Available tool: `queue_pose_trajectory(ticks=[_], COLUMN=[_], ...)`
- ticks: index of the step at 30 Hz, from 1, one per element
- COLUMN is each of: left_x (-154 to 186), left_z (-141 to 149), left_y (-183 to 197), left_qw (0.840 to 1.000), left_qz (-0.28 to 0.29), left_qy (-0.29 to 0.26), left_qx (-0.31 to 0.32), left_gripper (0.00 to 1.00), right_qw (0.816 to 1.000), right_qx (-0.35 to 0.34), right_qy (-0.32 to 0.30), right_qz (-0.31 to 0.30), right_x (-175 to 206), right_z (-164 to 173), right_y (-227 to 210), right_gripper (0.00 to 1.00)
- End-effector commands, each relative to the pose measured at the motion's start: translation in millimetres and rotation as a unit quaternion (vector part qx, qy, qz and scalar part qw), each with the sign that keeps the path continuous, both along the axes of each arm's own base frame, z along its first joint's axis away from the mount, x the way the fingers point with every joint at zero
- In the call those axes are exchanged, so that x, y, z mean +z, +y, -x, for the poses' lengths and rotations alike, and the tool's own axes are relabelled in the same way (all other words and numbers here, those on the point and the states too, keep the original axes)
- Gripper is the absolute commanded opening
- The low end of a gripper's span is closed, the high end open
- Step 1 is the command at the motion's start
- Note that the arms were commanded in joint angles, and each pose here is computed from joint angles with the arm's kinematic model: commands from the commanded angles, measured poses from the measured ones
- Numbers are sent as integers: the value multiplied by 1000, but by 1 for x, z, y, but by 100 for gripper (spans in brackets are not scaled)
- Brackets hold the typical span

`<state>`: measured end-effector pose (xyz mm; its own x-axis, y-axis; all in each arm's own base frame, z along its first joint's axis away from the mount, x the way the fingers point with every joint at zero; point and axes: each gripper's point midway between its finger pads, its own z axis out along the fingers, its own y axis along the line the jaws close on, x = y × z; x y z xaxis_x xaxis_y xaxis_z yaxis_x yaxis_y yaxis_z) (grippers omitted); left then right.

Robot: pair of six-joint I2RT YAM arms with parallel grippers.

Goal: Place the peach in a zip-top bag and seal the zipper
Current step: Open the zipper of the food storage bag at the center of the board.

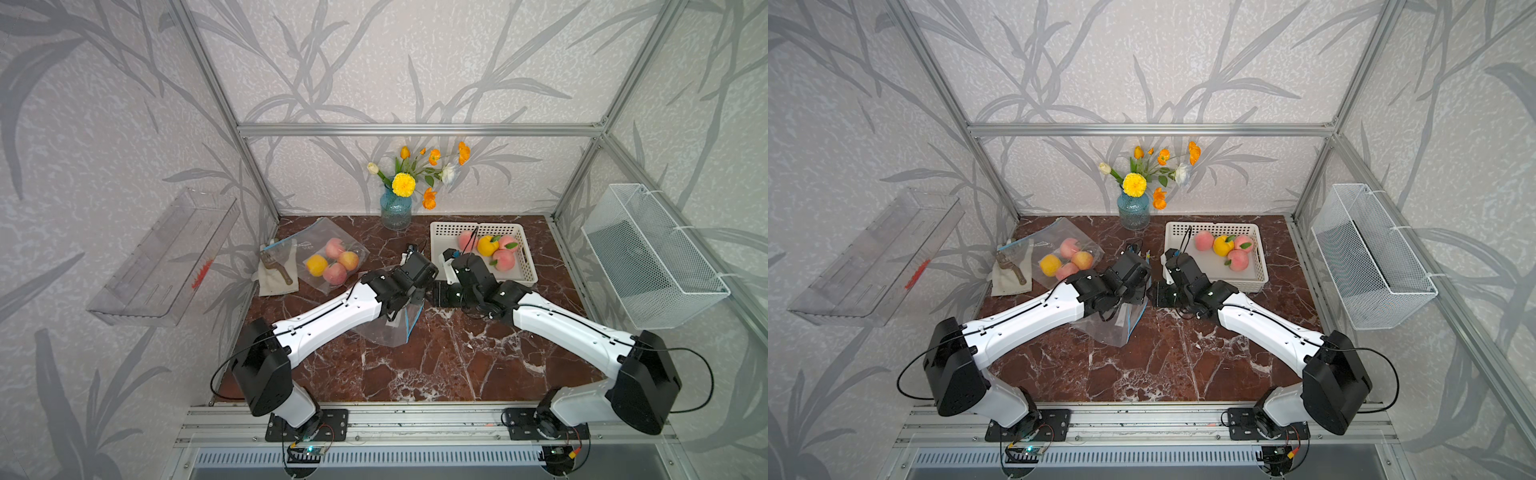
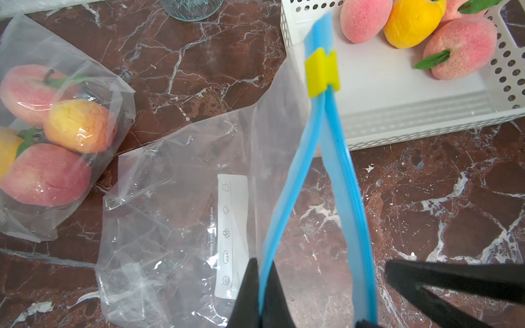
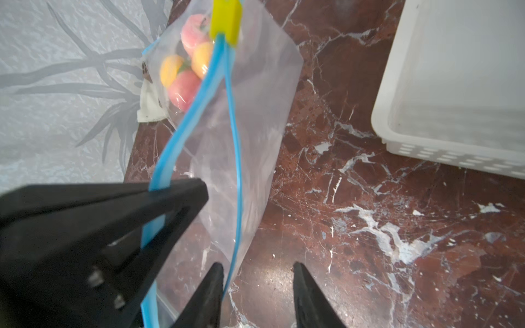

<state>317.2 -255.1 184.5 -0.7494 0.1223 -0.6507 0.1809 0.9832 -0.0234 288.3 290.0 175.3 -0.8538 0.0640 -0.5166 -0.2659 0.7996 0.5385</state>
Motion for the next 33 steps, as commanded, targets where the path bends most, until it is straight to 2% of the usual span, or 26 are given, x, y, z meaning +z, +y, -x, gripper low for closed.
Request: queue_pose_trajectory(ticks=[1, 7, 13, 17, 20, 23, 26, 30, 33], left_x=[25, 34, 46, 39, 30, 19, 9, -1, -7], left_z=[-11, -7, -1, 4, 4, 3, 0, -5, -6], left_y=[2, 13, 25, 19, 18, 11, 2, -5, -8], left_qw=[999, 999, 998, 998, 998, 997, 995, 992, 988], left_qz=[25, 29, 45, 59, 57, 69, 89, 114, 135], left_qy=[-31, -34, -30, -10, -2, 16, 36, 56, 71], left_qx=[22, 23, 27, 13, 13, 7, 2, 3, 2], left_gripper=[0, 0, 0, 0, 0, 0, 0, 0, 0], right_qw=[999, 996, 989, 988, 991, 997, 998, 997, 995], right_qx=[-24, -48, -85, -89, -76, -22, -7, -8, -41], right_qy=[9, -8, 4, 21, 16, -16, -57, -78, -86], right_qz=[37, 78, 117, 121, 113, 66, 39, 17, 20], right_x=[-14, -20, -33, -45, -39, -16, 8, 30, 35], right_z=[4, -6, -15, -15, -17, -18, -22, -30, -41], right_y=[-18, -31, -50, -54, -48, -28, -23, -38, -68], right_gripper=[39, 36, 33, 32, 32, 40, 49, 59, 65])
